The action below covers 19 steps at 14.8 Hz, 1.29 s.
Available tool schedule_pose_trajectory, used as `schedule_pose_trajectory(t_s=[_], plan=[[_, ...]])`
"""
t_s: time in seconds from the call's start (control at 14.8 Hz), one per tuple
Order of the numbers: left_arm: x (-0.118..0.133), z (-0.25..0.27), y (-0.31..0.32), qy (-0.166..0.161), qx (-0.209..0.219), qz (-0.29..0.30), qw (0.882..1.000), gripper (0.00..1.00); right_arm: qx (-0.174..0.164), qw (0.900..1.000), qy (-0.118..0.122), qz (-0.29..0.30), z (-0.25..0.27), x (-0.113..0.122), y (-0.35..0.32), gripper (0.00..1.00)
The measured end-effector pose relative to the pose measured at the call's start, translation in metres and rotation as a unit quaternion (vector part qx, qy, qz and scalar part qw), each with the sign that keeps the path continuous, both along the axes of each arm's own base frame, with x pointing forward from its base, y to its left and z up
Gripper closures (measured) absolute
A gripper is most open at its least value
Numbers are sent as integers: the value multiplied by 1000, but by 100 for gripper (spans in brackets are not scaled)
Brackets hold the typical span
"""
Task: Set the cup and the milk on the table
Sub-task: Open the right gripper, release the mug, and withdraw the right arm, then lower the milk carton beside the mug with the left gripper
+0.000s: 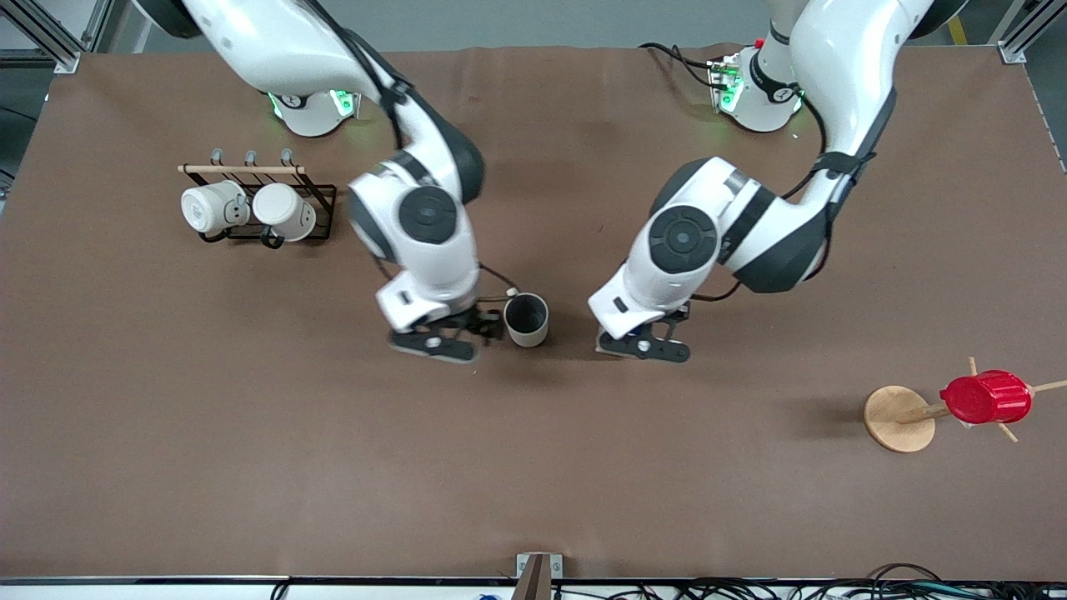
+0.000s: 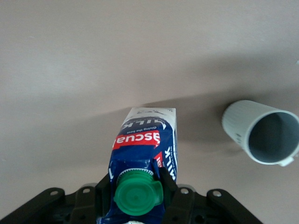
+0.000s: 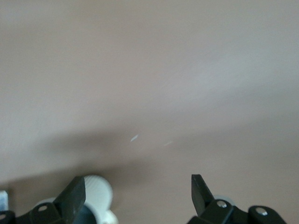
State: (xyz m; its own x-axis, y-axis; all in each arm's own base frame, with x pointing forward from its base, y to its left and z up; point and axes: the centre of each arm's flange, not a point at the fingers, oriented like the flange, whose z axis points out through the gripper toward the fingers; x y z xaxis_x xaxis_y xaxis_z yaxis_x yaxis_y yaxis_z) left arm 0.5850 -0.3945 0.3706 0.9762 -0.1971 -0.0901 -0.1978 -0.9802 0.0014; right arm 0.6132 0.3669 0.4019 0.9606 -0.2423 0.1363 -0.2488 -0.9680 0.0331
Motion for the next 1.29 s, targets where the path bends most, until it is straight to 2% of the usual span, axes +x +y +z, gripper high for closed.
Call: schedule_pose_trajectory(t_s=[0.14, 0.2, 0.27, 0.54, 0.75, 0.95, 1.08, 1.29], plan=[[-8, -6, -20, -4, 4, 0, 1000, 61, -13, 999, -9, -39, 66, 14, -71, 0], [-15, -11, -35, -3, 6, 9, 1000, 61, -17, 998, -22, -63, 112, 21, -127, 0], [-19, -14, -42, -3, 8, 15, 1000, 61, -20, 997, -25, -71, 131, 21, -154, 0], [-25, -20, -51, -1, 14, 34, 999, 61, -39, 998, 7, -58, 186, 5, -249, 0], [-26, -21, -52, -2, 16, 43, 999, 61, -5, 999, 42, -35, 230, -22, -333, 0], [-31, -23, -59, -7, 22, 38, 999, 61, 9, 998, 57, -7, 262, -55, -406, 0], [-34, -25, -63, -12, 27, 34, 999, 61, 10, 998, 61, 5, 264, -62, -428, 0], [-35, -28, -64, -10, 28, 33, 999, 61, 16, 997, 69, 8, 254, -60, -433, 0]])
